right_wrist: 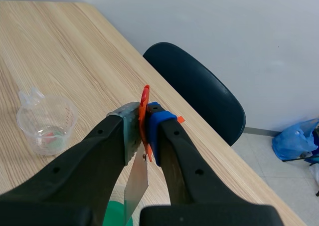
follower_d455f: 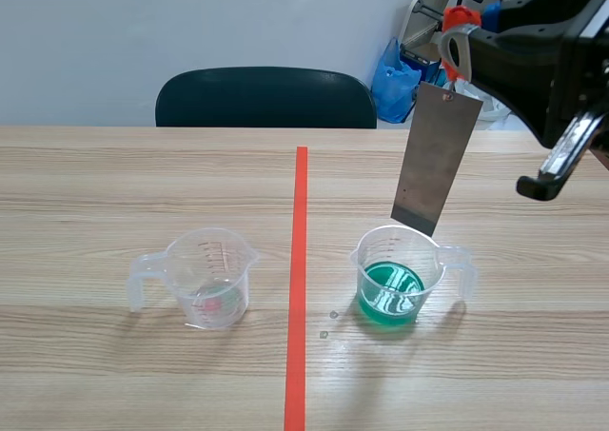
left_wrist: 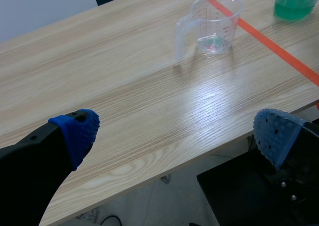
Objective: Do the redox reaction experiment
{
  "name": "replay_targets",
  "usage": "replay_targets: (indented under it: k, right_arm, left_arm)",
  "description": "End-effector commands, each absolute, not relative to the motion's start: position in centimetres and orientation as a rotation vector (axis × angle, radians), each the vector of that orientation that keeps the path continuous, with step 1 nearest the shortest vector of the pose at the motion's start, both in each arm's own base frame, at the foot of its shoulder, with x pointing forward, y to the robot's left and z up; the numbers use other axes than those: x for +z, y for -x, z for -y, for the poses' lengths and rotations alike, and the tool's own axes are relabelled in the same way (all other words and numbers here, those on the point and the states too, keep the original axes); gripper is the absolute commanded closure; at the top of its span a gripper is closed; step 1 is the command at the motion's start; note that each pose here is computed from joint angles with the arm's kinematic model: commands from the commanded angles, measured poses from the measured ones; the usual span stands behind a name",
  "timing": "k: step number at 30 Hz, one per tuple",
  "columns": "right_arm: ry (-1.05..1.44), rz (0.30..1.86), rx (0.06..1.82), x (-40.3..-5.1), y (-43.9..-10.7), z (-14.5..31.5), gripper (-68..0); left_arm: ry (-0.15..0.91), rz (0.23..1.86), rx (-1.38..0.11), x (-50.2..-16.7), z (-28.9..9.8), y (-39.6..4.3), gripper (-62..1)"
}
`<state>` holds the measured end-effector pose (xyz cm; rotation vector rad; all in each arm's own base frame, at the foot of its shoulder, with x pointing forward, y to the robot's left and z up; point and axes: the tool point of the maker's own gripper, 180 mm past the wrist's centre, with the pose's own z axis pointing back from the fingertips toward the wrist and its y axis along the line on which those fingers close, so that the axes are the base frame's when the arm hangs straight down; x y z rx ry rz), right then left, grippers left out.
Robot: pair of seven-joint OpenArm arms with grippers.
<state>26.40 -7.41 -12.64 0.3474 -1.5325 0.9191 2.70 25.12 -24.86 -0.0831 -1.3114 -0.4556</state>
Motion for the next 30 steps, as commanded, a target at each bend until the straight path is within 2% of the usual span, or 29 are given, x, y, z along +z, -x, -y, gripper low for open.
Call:
replay_targets:
  k: [1,30]
  right_arm:
    - [-0.354,1.576,0.914,-11.46,-26.41,7.30,-0.6]
    - [-0.358,1.568,0.909,-11.76,-26.46,7.33,-0.7]
  left_arm:
    - [0.082,1.337,-0.457,-24.31,-25.04,-3.00,-62.3]
    - [0.081,1.333,-0.457,-24.37,-25.06,-2.98,-62.3]
